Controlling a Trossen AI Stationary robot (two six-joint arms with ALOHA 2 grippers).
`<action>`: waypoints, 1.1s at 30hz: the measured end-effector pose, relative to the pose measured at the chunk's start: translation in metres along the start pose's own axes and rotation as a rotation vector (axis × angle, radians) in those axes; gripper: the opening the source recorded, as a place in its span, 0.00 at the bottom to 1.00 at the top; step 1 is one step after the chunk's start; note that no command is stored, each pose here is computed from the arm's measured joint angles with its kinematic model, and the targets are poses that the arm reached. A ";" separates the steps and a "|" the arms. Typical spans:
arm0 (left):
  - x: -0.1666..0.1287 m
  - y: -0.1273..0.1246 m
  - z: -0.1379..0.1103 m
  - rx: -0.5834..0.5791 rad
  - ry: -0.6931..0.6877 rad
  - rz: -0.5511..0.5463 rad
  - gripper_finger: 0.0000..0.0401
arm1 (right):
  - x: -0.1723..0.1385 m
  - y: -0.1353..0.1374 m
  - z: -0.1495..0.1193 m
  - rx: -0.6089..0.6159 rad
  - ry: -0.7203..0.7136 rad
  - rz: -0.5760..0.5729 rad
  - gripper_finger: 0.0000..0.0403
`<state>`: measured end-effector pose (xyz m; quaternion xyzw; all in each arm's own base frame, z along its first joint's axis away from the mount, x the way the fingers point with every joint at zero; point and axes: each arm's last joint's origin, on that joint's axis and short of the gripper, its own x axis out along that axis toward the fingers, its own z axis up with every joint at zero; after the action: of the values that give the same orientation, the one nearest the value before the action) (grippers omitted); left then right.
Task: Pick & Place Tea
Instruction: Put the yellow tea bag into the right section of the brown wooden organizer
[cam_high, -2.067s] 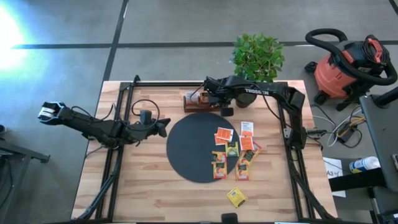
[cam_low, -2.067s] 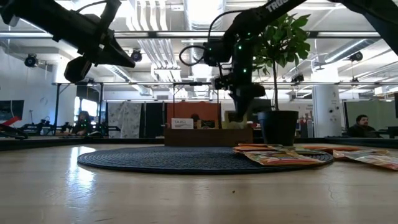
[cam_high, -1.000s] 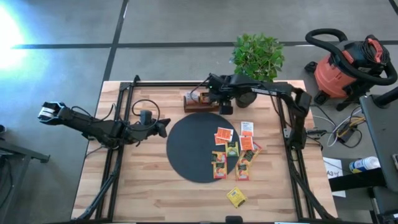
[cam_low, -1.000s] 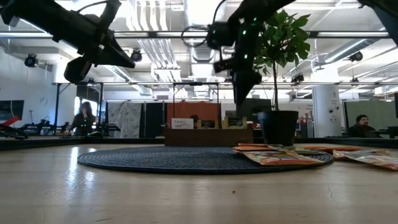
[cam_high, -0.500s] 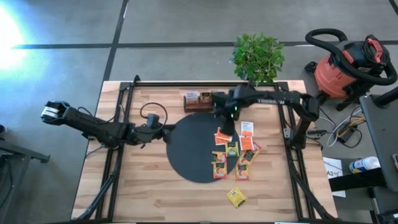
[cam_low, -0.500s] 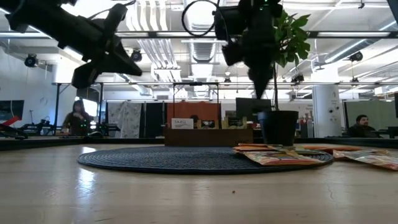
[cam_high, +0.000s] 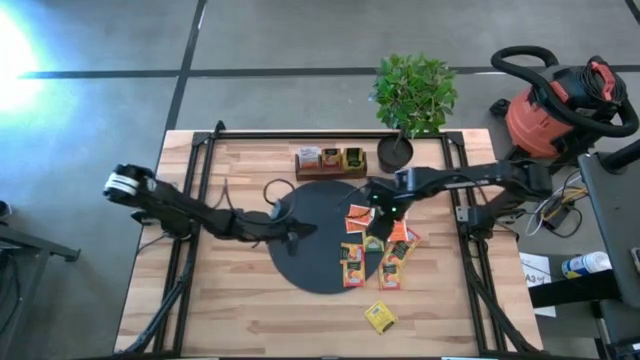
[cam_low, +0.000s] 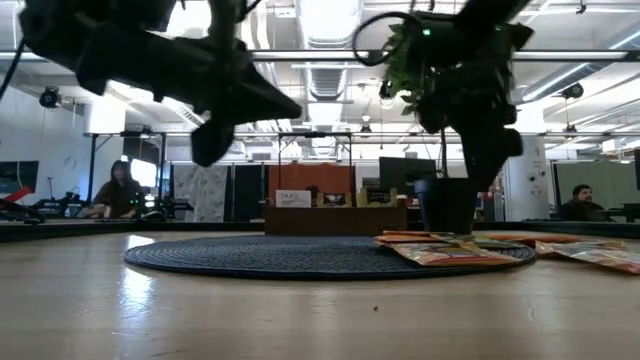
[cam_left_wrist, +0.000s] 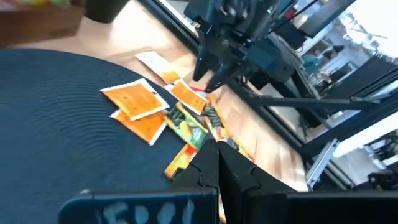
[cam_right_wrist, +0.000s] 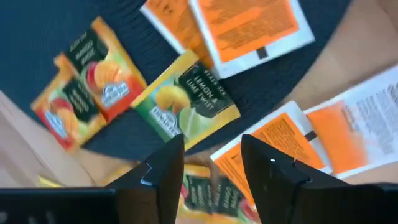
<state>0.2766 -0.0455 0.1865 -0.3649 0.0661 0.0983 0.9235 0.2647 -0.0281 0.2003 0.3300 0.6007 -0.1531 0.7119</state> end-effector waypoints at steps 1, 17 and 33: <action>0.006 -0.001 -0.002 -0.010 -0.003 -0.010 0.00 | 0.001 -0.004 -0.004 0.032 -0.016 0.010 0.38; 0.141 -0.040 -0.035 0.023 0.298 -0.065 0.00 | 0.014 -0.029 -0.032 0.147 -0.106 -0.012 0.36; 0.202 -0.044 -0.033 0.150 0.356 0.197 0.00 | 0.028 -0.037 -0.038 0.087 -0.117 -0.002 0.36</action>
<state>0.4813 -0.0730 0.1523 -0.2986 0.2707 0.1168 0.9077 0.2198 -0.0250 0.1606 0.3504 0.5514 -0.1988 0.7305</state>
